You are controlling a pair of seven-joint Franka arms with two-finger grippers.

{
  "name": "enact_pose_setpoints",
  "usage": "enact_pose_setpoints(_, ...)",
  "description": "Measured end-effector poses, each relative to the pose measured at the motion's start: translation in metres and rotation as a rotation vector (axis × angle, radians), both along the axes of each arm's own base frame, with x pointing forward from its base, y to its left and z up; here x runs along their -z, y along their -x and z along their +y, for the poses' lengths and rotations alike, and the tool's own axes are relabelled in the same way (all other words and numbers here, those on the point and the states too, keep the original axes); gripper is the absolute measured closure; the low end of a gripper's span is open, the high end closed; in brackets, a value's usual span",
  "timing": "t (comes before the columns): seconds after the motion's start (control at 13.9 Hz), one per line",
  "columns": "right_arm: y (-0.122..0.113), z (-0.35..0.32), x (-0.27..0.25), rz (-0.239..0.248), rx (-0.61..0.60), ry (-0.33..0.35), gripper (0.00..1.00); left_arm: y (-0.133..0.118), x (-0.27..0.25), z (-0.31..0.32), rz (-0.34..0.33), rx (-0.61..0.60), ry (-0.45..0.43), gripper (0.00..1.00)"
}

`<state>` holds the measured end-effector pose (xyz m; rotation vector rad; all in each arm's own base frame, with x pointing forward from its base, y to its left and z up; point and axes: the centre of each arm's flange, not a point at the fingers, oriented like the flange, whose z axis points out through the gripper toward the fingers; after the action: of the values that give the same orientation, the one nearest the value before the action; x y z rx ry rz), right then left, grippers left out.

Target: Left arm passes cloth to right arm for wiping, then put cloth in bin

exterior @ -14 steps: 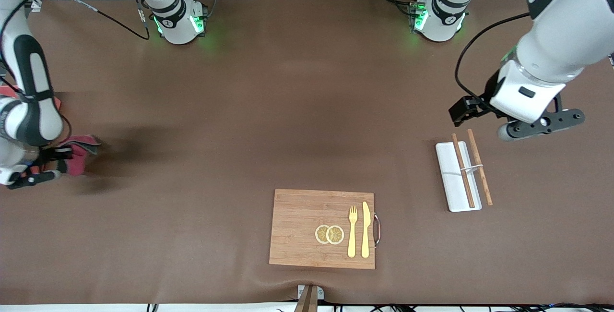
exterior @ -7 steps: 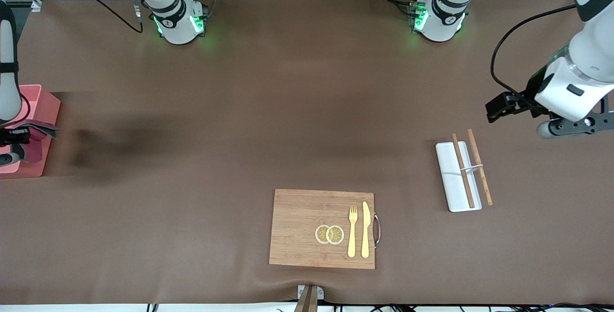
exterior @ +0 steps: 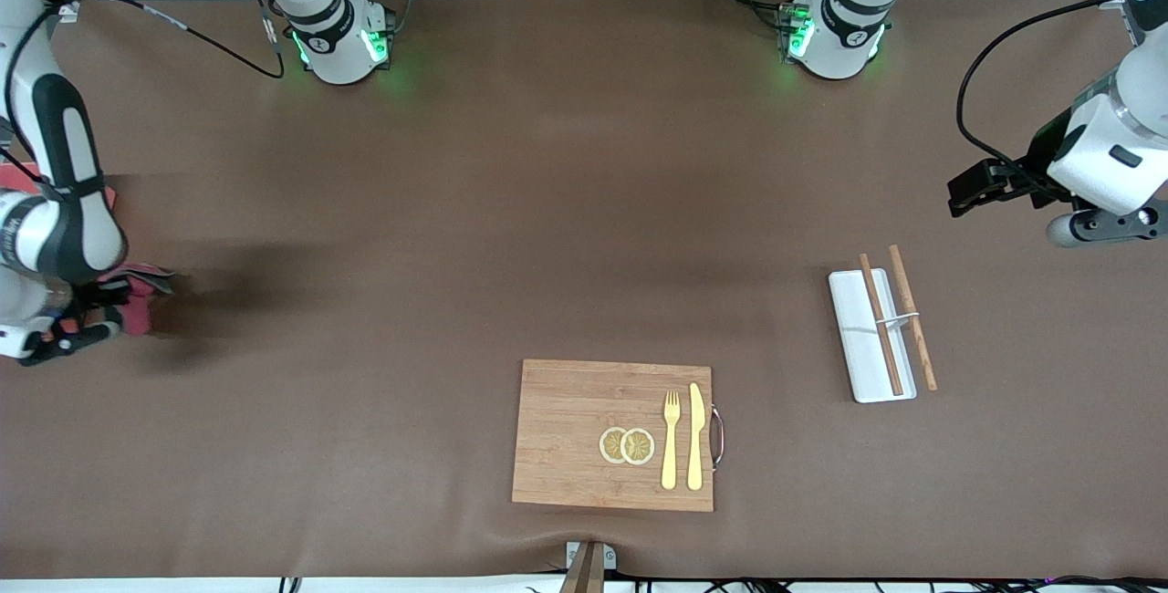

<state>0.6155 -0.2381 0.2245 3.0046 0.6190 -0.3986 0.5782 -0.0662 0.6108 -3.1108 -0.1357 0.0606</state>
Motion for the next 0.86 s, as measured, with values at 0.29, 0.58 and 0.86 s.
enact_pose_setpoints(0.29, -0.025, 0.109, 0.011, -0.003, 0.037, -0.064, 0.97, 0.004, -0.001, 0.022, 0.003, 0.017, 0.0, 0.0)
enact_pose_setpoints(0.58, -0.035, 0.211, -0.002, 0.014, 0.159, -0.123, 0.97, 0.007, 0.003, 0.028, 0.015, 0.015, -0.001, 0.0)
enact_pose_setpoints(0.86, -0.029, 0.29, -0.067, 0.042, 0.303, -0.094, 0.97, 0.012, -0.001, 0.022, 0.022, 0.028, -0.001, 0.0)
